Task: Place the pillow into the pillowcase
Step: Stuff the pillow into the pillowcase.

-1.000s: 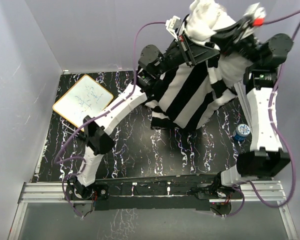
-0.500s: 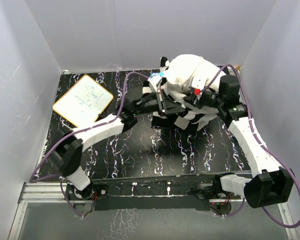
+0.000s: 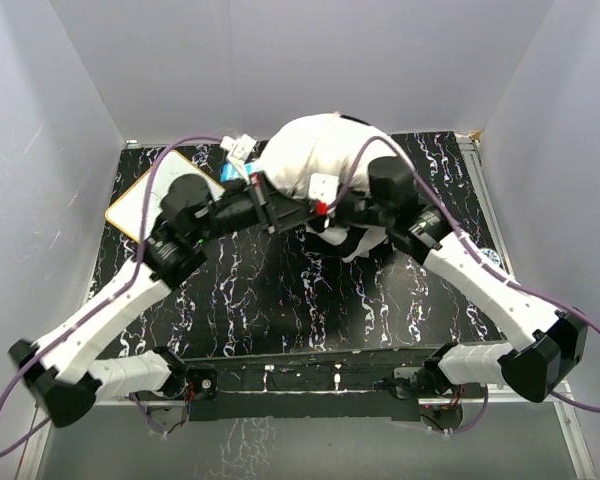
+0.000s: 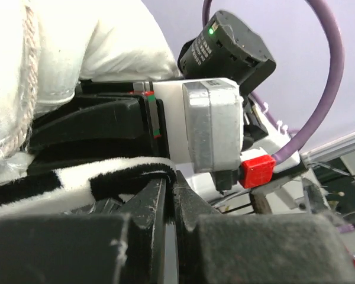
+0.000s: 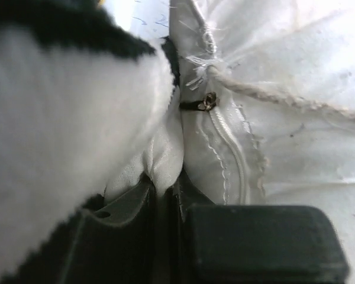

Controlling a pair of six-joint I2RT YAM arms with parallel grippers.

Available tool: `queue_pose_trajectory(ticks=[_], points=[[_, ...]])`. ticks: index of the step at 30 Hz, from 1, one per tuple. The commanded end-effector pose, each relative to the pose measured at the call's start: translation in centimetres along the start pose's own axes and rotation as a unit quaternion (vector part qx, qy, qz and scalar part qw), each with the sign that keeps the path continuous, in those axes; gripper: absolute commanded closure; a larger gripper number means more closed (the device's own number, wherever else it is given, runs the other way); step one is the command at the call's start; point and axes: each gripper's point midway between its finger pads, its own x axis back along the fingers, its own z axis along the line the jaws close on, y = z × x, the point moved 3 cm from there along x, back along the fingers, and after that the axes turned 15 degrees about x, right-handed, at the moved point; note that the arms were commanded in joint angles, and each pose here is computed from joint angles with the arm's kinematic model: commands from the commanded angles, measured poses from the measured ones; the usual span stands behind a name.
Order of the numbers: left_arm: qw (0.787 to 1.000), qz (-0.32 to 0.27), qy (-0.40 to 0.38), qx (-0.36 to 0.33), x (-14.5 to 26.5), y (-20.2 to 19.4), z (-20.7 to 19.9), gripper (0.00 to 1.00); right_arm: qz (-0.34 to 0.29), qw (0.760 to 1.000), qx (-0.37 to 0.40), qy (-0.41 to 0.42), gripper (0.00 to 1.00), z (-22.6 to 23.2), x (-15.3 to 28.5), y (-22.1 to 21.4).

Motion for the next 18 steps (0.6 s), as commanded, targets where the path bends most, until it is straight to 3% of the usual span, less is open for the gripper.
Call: queue_pose_trajectory(ticks=[1,7,11,14,18], points=[[0.99,-0.02,-0.11,-0.079,8.6,-1.9,-9.8,1.0,0.203,0.951,-0.137,0.187,0.92,14.6,-0.6,-9.2],[0.997,-0.073,0.008,-0.031,13.2,-3.9,-4.0,1.0,0.282,0.922,-0.116,0.237,0.92,20.5,3.6,-13.2],[0.999,-0.016,0.031,0.034,10.7,-6.4,1.3,1.0,0.297,0.907,-0.104,0.279,0.92,22.4,6.2,-13.3],[0.994,0.049,-0.01,0.094,8.3,-8.5,3.7,1.0,0.294,0.902,-0.094,0.301,0.92,23.0,7.4,-12.8],[0.992,0.077,0.008,0.097,7.6,-9.2,5.2,1.0,0.292,0.901,-0.096,0.306,0.92,23.7,7.9,-12.8]])
